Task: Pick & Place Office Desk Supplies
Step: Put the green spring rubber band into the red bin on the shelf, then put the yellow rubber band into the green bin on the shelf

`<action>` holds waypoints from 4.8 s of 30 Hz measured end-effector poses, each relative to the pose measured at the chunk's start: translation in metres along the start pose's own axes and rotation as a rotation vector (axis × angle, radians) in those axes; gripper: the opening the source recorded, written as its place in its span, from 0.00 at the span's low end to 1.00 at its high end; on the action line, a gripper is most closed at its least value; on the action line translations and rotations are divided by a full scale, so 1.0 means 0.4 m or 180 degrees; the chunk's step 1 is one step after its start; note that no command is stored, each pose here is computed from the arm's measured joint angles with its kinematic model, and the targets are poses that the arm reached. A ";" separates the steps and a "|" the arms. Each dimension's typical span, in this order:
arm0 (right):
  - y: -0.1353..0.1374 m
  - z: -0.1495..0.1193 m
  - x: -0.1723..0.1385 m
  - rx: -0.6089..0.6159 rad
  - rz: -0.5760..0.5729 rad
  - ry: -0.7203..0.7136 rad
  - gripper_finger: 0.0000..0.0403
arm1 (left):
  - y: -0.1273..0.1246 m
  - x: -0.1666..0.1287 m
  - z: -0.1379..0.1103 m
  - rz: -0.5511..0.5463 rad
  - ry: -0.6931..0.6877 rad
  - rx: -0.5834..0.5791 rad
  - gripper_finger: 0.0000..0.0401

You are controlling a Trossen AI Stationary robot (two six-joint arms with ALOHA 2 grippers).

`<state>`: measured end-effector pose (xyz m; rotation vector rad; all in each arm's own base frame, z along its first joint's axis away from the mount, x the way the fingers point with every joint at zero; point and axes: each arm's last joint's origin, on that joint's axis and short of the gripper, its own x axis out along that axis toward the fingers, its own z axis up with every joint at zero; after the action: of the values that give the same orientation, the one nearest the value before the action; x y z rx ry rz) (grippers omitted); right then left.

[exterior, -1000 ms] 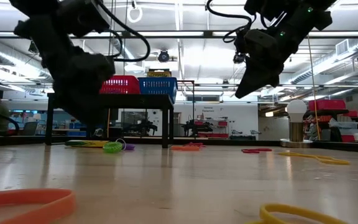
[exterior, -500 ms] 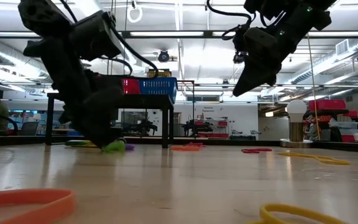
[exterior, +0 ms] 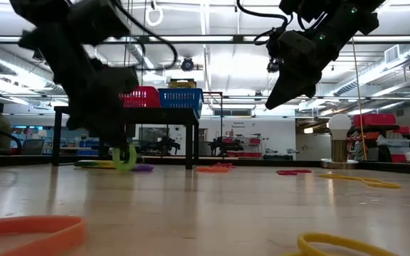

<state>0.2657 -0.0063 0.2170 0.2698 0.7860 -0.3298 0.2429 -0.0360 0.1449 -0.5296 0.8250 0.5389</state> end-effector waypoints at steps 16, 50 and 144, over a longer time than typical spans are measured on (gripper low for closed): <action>0.000 0.000 0.000 0.0060 -0.0001 -0.0004 0.01 | 0.039 -0.399 0.249 0.0157 -0.1029 -0.0415 0.03; 0.003 0.015 0.000 0.0234 -0.0008 -0.0212 0.01 | 0.326 -0.384 0.540 0.0775 -0.0833 -0.0090 0.50; 0.071 -0.213 0.063 0.2014 -0.0739 0.1593 0.24 | 0.056 -0.047 0.123 -0.1320 -0.2406 0.0171 0.03</action>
<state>0.2384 0.0452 0.1441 0.8823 1.1972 -0.7481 0.2446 0.0069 0.1828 -0.3858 0.0024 0.2902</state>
